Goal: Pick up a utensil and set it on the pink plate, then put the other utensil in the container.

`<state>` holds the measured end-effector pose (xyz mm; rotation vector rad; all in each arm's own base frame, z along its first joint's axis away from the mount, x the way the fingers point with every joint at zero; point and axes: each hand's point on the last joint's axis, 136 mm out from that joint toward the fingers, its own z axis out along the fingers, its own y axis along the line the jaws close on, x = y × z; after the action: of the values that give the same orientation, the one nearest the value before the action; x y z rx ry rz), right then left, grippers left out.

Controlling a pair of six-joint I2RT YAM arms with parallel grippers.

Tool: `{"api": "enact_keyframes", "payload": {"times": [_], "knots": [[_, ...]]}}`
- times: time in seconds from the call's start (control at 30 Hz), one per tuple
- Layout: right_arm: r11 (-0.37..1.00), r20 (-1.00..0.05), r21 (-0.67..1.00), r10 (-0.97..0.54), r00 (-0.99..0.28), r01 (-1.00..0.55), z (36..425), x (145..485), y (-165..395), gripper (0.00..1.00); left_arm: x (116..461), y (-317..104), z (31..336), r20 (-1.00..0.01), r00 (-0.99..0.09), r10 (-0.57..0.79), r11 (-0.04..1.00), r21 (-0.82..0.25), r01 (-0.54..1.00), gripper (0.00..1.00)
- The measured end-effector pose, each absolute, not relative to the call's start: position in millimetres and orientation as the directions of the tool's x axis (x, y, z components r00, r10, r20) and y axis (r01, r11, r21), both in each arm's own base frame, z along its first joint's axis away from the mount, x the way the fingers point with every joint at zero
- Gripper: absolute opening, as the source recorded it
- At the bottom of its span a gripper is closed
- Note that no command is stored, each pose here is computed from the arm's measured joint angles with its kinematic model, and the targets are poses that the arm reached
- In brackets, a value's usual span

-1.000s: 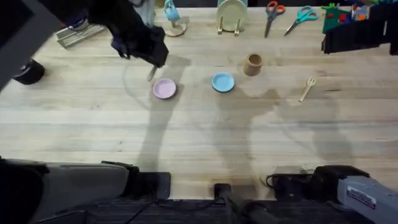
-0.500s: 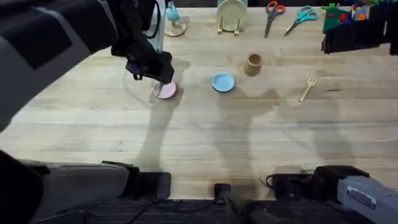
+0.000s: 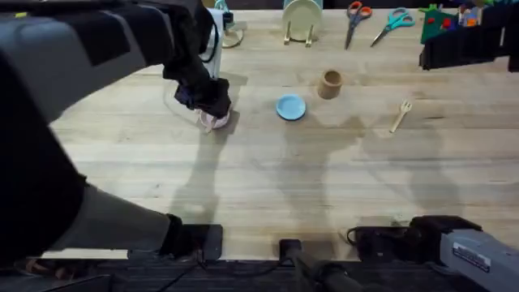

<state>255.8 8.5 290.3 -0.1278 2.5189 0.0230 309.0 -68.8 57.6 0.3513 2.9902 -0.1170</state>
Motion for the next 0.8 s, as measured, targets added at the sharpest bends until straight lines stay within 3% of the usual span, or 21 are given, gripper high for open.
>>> {"api": "enact_keyframes", "payload": {"times": [0.47,0.8], "knots": [[0.995,-0.581,-0.013,-0.086,-0.810,-0.097,290.4,255.9,8.5,0.996,309.5,-67.8,51.6,-0.122,-0.967,0.223,0.971,-0.057,0.231,0.086],[0.995,-0.581,-0.013,-0.086,-0.809,-0.097,290.5,255.8,8.4,0.996,310.0,-66.9,51.7,-0.123,-0.967,0.223,0.972,-0.051,0.230,0.189]]}}
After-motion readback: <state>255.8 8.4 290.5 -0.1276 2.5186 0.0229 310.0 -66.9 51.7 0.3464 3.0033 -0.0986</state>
